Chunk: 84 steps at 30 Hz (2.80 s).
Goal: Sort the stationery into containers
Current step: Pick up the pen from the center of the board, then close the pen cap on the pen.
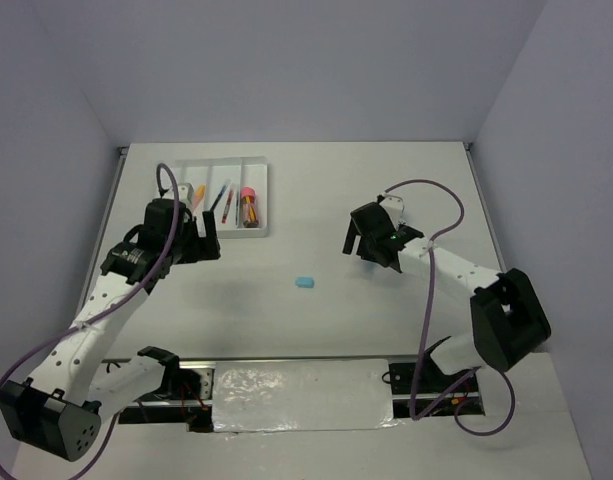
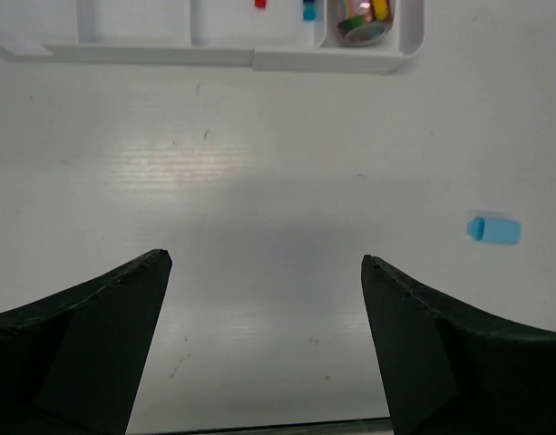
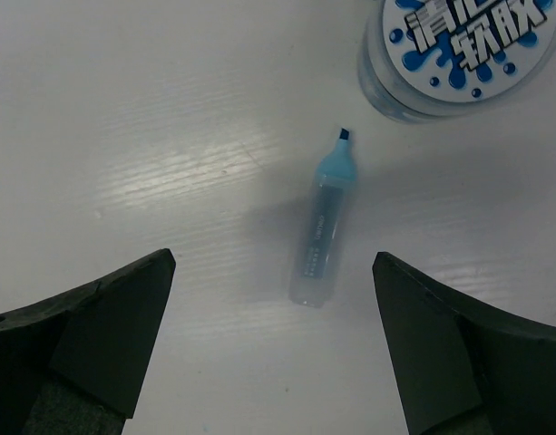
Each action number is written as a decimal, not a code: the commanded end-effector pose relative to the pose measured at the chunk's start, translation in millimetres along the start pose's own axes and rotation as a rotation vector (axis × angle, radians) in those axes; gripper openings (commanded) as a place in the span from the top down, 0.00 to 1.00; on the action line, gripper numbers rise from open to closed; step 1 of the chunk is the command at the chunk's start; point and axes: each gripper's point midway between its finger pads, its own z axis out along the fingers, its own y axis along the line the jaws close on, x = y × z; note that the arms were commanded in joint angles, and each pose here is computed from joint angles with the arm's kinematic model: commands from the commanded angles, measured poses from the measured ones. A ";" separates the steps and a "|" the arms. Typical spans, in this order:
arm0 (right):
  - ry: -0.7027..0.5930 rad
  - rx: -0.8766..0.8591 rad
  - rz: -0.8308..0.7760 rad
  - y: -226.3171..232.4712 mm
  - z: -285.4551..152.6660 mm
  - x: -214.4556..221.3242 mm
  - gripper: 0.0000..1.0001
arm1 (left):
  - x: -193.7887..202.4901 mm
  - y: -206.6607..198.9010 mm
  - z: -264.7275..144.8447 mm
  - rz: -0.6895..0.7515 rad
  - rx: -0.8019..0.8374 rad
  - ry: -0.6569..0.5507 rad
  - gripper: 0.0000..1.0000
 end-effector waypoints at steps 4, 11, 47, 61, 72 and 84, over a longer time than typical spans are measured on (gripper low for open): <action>-0.006 0.178 0.102 -16.9 19.4 -7.4 0.06 | 1.5 -8.0 -1.7 0.036 0.026 -0.037 0.01; 0.043 0.121 0.110 -17.0 38.2 0.9 0.23 | 8.6 -8.7 -4.5 0.066 -0.020 -0.035 0.01; -0.050 -0.256 -0.139 9.8 -104.8 -16.8 1.00 | 64.7 -179.2 17.5 0.513 0.374 0.163 0.01; -0.166 -0.367 -0.105 -41.2 -199.6 -26.4 0.99 | 129.1 -231.5 90.2 1.071 0.584 0.212 0.16; -0.198 -0.484 -0.119 -31.0 -218.6 -27.6 0.96 | 160.3 -214.3 115.3 1.133 0.599 0.417 0.18; -0.230 -0.529 -0.117 -27.7 -230.0 -32.9 0.95 | 186.2 -207.6 126.9 1.119 0.629 0.519 0.26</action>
